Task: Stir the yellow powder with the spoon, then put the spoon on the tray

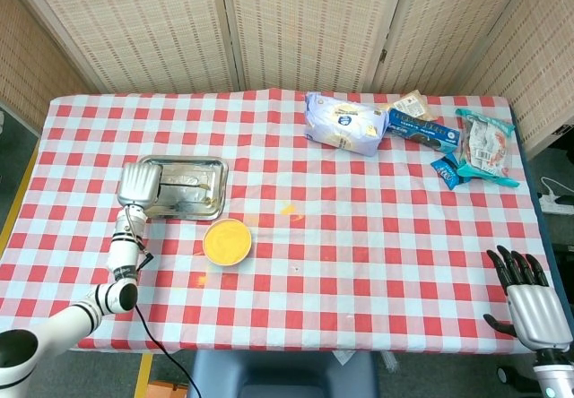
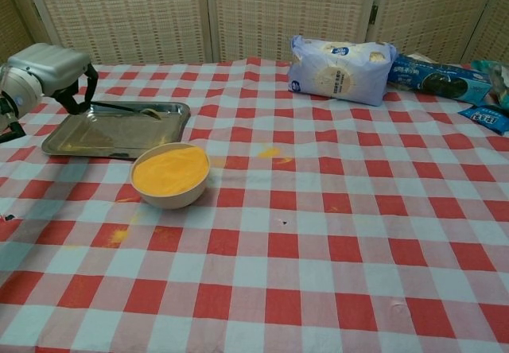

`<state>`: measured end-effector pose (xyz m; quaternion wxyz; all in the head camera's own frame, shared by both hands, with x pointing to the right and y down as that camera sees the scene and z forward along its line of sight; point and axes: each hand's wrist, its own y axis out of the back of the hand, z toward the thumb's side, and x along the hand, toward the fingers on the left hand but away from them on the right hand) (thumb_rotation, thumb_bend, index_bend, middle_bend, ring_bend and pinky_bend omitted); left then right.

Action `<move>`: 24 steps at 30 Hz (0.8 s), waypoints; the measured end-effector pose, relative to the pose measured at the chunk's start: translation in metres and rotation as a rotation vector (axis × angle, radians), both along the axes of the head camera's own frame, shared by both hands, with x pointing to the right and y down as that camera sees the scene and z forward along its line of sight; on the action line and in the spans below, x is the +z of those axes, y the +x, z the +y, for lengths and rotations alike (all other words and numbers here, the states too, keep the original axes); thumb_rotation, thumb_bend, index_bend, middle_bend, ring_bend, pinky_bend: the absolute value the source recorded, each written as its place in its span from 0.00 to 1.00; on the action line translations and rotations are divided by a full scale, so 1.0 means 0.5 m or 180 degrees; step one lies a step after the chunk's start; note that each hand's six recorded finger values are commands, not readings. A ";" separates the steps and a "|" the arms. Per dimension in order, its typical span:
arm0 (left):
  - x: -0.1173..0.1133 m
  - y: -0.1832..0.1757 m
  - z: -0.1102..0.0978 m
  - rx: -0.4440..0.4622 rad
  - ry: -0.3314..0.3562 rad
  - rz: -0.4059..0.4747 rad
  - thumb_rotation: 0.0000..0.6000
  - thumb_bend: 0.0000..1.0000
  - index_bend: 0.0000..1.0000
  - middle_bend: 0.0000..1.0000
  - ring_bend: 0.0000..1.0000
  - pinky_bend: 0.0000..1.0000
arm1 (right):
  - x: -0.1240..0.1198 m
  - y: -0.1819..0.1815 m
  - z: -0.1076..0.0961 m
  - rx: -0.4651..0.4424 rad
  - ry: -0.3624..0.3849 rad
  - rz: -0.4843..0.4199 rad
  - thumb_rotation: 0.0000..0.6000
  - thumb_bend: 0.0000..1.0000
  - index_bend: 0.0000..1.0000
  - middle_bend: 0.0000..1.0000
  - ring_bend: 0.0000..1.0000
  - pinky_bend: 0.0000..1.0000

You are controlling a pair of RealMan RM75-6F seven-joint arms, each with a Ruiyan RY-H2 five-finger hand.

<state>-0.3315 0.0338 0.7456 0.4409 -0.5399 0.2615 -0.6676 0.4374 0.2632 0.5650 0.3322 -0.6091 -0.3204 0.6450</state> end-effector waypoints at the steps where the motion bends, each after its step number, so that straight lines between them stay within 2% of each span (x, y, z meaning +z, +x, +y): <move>1: 0.007 -0.004 -0.002 -0.0025 -0.0010 -0.0002 1.00 0.82 0.81 1.00 1.00 1.00 | 0.002 0.000 -0.001 0.0005 -0.0007 0.0005 1.00 0.03 0.00 0.00 0.00 0.00; 9: 0.047 0.012 0.001 -0.0050 -0.0144 0.0099 1.00 0.54 0.36 1.00 1.00 1.00 | 0.006 0.002 -0.003 0.0020 -0.0020 0.0023 1.00 0.03 0.00 0.00 0.00 0.00; 12: 0.049 0.014 0.006 -0.0067 -0.0167 0.0117 1.00 0.47 0.23 1.00 1.00 1.00 | 0.004 0.002 -0.002 0.0013 -0.0015 0.0016 1.00 0.03 0.00 0.00 0.00 0.00; 20: 0.024 0.034 0.020 -0.0077 -0.0149 0.0395 1.00 0.44 0.05 1.00 0.99 1.00 | -0.005 -0.006 0.002 -0.0031 0.0020 -0.0027 1.00 0.03 0.00 0.00 0.00 0.00; 21: 0.018 0.038 0.023 -0.0077 -0.0145 0.0464 1.00 0.43 0.02 0.95 0.93 1.00 | -0.007 -0.006 0.002 -0.0032 0.0033 -0.0033 1.00 0.03 0.00 0.00 0.00 0.00; 23: -0.001 0.049 0.035 -0.0063 -0.0142 0.0666 1.00 0.42 0.00 0.70 0.67 0.89 | -0.013 -0.007 0.002 -0.0032 0.0068 -0.0049 1.00 0.03 0.00 0.00 0.00 0.00; 24: -0.011 0.054 0.044 -0.0048 -0.0151 0.0768 1.00 0.42 0.00 0.50 0.49 0.76 | -0.015 -0.008 0.002 -0.0035 0.0083 -0.0059 1.00 0.03 0.00 0.00 0.00 0.00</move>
